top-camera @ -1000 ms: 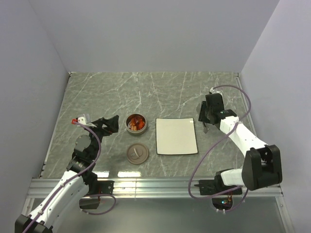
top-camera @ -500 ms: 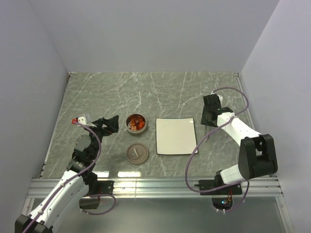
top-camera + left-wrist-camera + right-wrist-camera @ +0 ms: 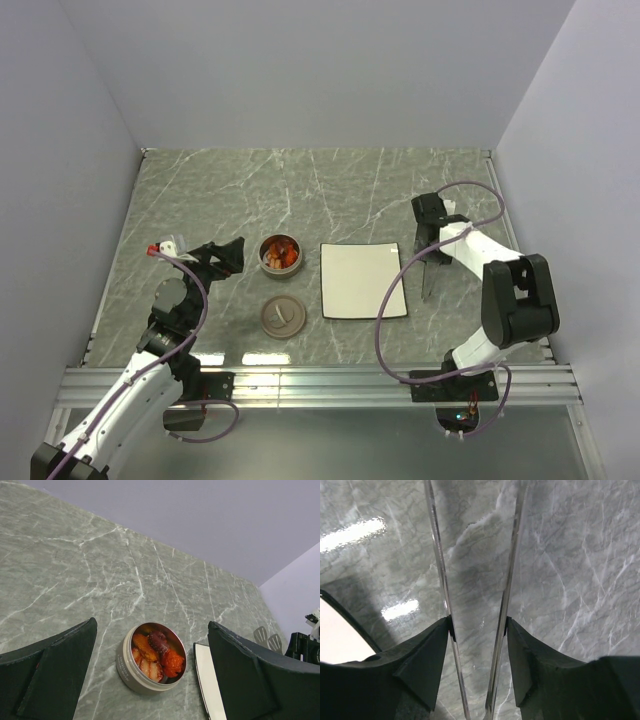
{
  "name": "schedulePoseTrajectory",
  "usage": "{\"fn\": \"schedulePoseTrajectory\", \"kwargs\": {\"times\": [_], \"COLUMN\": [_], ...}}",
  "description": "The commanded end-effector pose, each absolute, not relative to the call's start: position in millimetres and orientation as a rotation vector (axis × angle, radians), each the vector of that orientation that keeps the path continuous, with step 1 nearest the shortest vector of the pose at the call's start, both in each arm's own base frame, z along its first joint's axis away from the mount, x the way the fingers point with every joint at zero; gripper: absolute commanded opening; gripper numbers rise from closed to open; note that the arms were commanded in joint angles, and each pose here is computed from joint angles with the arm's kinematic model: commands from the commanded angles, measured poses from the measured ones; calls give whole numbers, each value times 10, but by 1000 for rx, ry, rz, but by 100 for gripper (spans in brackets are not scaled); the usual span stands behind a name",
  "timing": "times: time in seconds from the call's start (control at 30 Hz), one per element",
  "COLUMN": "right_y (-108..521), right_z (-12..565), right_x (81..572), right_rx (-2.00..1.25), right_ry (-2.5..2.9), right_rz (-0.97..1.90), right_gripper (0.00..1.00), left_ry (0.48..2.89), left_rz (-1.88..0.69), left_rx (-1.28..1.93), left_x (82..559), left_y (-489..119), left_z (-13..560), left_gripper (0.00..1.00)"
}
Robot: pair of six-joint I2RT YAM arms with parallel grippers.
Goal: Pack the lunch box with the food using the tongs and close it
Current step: Put down the clamp
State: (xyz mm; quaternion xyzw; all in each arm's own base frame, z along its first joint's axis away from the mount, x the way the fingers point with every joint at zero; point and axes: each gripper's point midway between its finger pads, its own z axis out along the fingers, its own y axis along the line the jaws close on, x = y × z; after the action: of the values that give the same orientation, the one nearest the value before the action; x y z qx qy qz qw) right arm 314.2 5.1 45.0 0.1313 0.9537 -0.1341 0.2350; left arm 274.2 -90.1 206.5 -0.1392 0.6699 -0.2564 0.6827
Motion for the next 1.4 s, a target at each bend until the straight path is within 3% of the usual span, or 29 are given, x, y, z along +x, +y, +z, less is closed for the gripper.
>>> {"fn": "schedulePoseTrajectory", "kwargs": {"times": [0.0,0.5,0.7,0.87,1.07,1.37], "right_y": [-11,-16,-36,-81,-25,413], "right_z": [563,463,496,585,973,1771], "right_x": [3264,3241,3205,3119,3056,2991], "right_rx": [404,412,425,447,459,323], "right_ry": [2578,2608,2595,2565,2435,2131], "right_rz": [-400,-425,-430,-444,-337,66], "right_gripper": [58,71,83,87,89,91], "left_ry": [1466,1466,1465,1466,1467,1471], "left_rz": [-612,-613,-612,-608,-596,-575], "left_rx": [-312,-313,-314,-316,-332,-349], "left_x": [2723,2724,2726,2725,2736,2754], "left_y": [-929,-931,-927,-921,-894,-857], "left_z": [2148,2148,2152,2144,2132,2123], "left_gripper": [99,99,99,99,100,99]}}
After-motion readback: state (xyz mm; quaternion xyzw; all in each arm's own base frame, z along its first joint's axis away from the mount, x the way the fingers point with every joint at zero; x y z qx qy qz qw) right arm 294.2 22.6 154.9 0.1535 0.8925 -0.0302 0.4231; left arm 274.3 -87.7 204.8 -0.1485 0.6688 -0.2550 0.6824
